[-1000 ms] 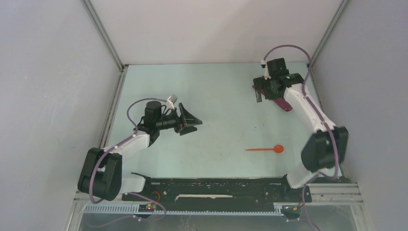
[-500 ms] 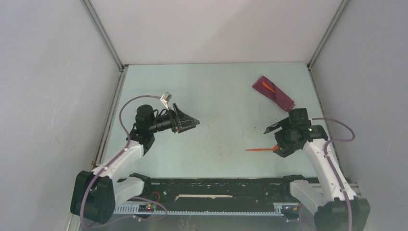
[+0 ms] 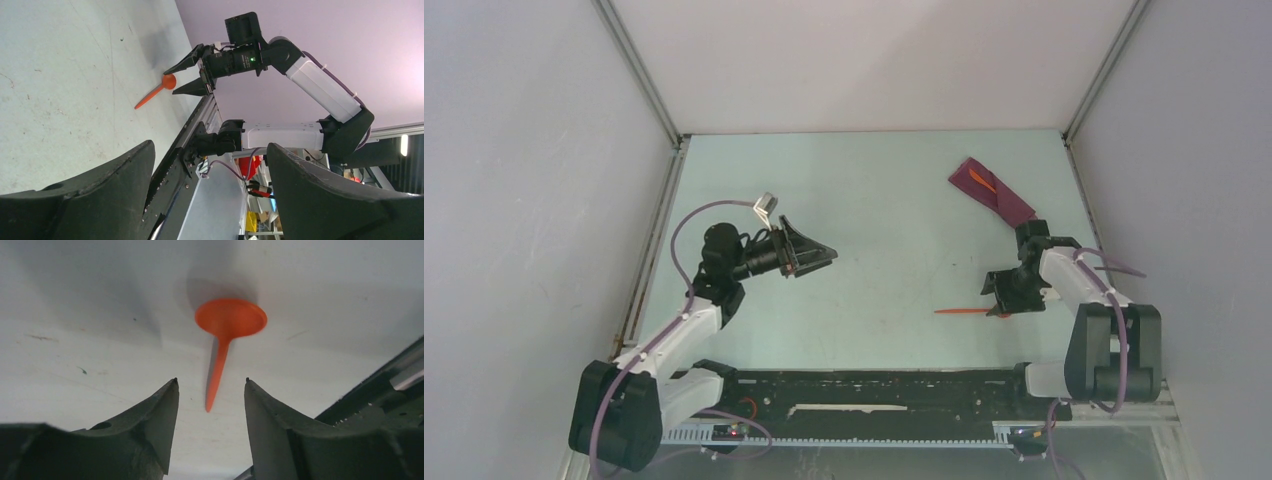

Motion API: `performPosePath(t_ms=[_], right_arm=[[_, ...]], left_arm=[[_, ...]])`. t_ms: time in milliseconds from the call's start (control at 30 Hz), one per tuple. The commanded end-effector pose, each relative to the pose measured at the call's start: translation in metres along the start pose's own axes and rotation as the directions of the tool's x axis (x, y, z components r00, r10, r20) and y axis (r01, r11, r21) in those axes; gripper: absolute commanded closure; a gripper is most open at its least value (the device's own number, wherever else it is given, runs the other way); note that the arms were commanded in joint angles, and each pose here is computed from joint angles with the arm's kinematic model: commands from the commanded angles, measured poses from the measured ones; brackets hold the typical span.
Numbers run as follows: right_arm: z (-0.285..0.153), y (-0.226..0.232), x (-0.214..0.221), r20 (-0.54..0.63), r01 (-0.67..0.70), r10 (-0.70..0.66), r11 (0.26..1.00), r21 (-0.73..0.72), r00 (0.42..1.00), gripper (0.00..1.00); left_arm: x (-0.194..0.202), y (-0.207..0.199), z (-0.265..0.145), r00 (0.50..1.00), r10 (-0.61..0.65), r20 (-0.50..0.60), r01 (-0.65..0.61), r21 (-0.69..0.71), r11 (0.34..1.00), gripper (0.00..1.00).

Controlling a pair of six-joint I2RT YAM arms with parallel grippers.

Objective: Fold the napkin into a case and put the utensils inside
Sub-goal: Pick up the spoon from the corner of the board.

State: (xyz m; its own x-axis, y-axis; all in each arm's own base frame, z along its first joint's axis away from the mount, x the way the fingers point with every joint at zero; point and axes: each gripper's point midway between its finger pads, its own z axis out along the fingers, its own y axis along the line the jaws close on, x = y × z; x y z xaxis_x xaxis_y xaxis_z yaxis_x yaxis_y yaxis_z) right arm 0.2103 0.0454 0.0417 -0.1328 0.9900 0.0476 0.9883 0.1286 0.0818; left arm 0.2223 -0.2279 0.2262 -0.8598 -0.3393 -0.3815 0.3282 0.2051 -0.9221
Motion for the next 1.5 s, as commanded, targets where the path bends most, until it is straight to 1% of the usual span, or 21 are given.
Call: performPosePath(t_ms=[0,133,267,533,633,733,800,933,967,1033,1067,1100,1167,1200,1233,1300,1333,1367,1400,1433,1467], right_arm=[[0.010,0.014,-0.014,0.028,-0.053,0.053,0.998,-0.017,0.998,0.44],[0.017,0.017,-0.016,0.028,-0.060,0.060,0.998,-0.009,0.998,0.47],[0.021,0.009,-0.021,0.056,-0.064,0.063,0.998,0.025,0.996,0.47],[0.028,-0.012,-0.019,0.057,-0.076,0.073,0.996,0.052,0.996,0.50],[0.033,-0.011,-0.019,0.056,-0.087,0.086,0.996,0.031,0.995,0.60],[0.037,-0.008,-0.020,0.057,-0.092,0.090,0.995,0.025,0.994,0.62],[0.039,-0.007,-0.020,0.060,-0.092,0.091,0.995,0.027,0.994,0.69],[0.035,-0.004,-0.021,0.063,-0.064,0.063,0.998,0.002,0.996,0.98],[0.031,-0.003,-0.025,0.093,-0.043,0.044,0.999,-0.012,0.995,1.00],[0.017,0.003,-0.032,0.156,0.045,-0.037,0.998,-0.051,0.987,1.00],[0.007,0.012,-0.034,0.195,0.133,-0.114,0.987,-0.087,0.974,1.00],[-0.006,0.027,-0.038,0.251,0.257,-0.219,0.957,-0.132,0.943,1.00],[-0.038,0.061,-0.051,0.407,0.526,-0.431,0.836,-0.156,0.805,1.00],[-0.054,0.084,-0.046,0.486,0.688,-0.557,0.713,-0.136,0.674,1.00],[-0.076,0.108,-0.040,0.556,0.806,-0.637,0.582,-0.107,0.534,1.00],[-0.105,0.139,-0.030,0.633,0.949,-0.747,0.309,0.062,0.202,1.00],[-0.112,0.152,-0.021,0.639,0.974,-0.768,0.168,0.154,0.031,1.00],[-0.113,0.162,-0.004,0.615,0.973,-0.770,-0.037,0.228,-0.174,1.00],[-0.109,0.164,0.017,0.548,0.911,-0.729,-0.294,0.288,-0.409,1.00],[-0.103,0.167,0.031,0.478,0.810,-0.655,-0.467,0.354,-0.586,1.00],[-0.101,0.175,0.039,0.420,0.710,-0.573,-0.566,0.419,-0.704,1.00]], left_arm=[[-0.001,-0.003,0.002,1.000,0.015,-0.009,-0.015,0.025,1.000,0.13],[-0.001,0.000,0.005,1.000,0.003,-0.019,-0.003,0.022,1.000,0.13],[-0.001,0.002,0.006,1.000,-0.006,-0.024,0.007,0.022,1.000,0.13],[0.002,0.007,0.007,0.999,-0.027,-0.037,0.028,0.023,0.999,0.13],[0.001,0.008,0.008,0.999,-0.032,-0.037,0.033,0.027,0.999,0.14],[0.001,0.007,0.008,0.999,-0.034,-0.038,0.035,0.034,0.999,0.13],[0.001,0.006,0.008,0.999,-0.033,-0.039,0.035,0.036,0.999,0.13],[0.002,0.007,0.008,0.999,-0.035,-0.039,0.036,0.035,0.999,0.13],[0.002,0.008,0.008,0.999,-0.036,-0.038,0.038,0.034,0.999,0.13],[0.001,0.008,0.008,0.999,-0.036,-0.037,0.038,0.033,0.999,0.14],[0.001,0.008,0.009,0.999,-0.036,-0.037,0.038,0.032,0.999,0.14],[0.000,0.008,0.009,0.999,-0.038,-0.035,0.039,0.032,0.999,0.13],[0.000,0.008,0.009,0.998,-0.042,-0.038,0.044,0.032,0.999,0.13],[0.000,0.008,0.009,0.998,-0.045,-0.036,0.047,0.030,0.998,0.13],[0.000,0.009,0.009,0.998,-0.051,-0.037,0.052,0.028,0.998,0.13],[0.002,0.012,0.009,0.997,-0.063,-0.043,0.064,0.019,0.998,0.14],[0.002,0.014,0.010,0.997,-0.070,-0.045,0.070,0.011,0.997,0.14],[0.003,0.017,0.010,0.996,-0.076,-0.043,0.076,0.000,0.997,0.14],[0.002,0.019,0.011,0.996,-0.079,-0.043,0.079,-0.010,0.997,0.14],[0.001,0.022,0.012,0.996,-0.081,-0.042,0.080,-0.021,0.997,0.14],[0.000,0.024,0.013,0.996,-0.083,-0.042,0.081,-0.034,0.996,0.14]])
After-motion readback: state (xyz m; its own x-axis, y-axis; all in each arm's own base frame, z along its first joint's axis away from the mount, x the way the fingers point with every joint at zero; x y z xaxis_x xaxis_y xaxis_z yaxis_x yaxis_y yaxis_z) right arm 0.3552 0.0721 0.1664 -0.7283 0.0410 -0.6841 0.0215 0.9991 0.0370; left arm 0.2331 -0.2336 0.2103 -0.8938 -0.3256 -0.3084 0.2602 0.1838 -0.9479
